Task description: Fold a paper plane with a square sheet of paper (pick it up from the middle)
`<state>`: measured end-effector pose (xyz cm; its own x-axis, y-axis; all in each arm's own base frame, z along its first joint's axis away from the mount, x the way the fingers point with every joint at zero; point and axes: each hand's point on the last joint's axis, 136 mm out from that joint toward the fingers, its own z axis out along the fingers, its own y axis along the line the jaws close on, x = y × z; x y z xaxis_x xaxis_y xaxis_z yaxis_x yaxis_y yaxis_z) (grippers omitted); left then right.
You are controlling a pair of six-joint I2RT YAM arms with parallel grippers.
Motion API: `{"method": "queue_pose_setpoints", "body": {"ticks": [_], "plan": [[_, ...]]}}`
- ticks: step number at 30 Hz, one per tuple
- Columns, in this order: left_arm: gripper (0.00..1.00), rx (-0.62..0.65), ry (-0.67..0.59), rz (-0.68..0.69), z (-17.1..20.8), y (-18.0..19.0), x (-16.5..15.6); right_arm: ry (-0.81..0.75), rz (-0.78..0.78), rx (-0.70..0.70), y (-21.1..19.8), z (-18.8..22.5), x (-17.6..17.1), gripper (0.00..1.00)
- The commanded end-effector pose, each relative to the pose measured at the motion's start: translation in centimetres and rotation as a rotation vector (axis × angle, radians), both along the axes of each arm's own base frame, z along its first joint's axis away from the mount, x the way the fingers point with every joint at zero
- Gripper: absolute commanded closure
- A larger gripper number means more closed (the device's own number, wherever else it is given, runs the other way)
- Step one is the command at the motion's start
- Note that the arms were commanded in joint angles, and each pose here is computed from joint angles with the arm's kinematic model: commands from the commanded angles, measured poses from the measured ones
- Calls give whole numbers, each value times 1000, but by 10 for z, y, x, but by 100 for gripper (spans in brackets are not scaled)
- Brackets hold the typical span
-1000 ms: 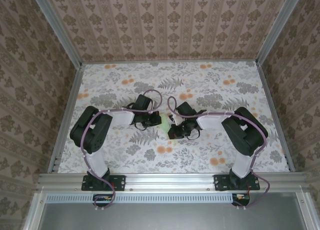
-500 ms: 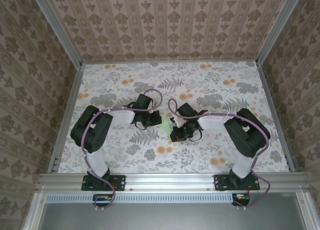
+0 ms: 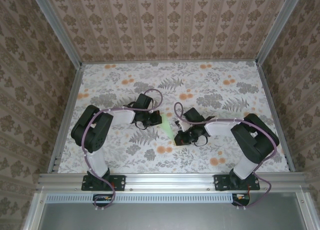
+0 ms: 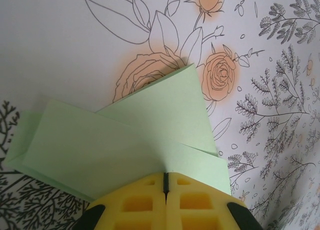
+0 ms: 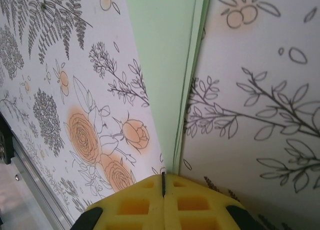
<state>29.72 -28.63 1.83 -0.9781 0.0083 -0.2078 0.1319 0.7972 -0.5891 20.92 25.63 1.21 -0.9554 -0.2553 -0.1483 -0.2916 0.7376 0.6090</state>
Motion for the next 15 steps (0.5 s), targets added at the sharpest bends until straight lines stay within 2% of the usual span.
{"method": "queue_pose_setpoints", "body": {"ticks": [1,5,9,13,15], "plan": [[94,180,84,38,-43,32,-14,59,-37,-88,-21,-7,-16,94],[89,133,26,9,-11,17,-5,-95,-101,-60,-18,27,19,88],[75,111,-40,-5,29,4,1,-263,-180,-54,-22,61,54,67],[63,187,-65,30,52,9,-4,-372,-264,-83,-38,82,84,50],[58,249,-53,66,55,15,-9,-381,-306,-90,-47,85,95,45]]}}
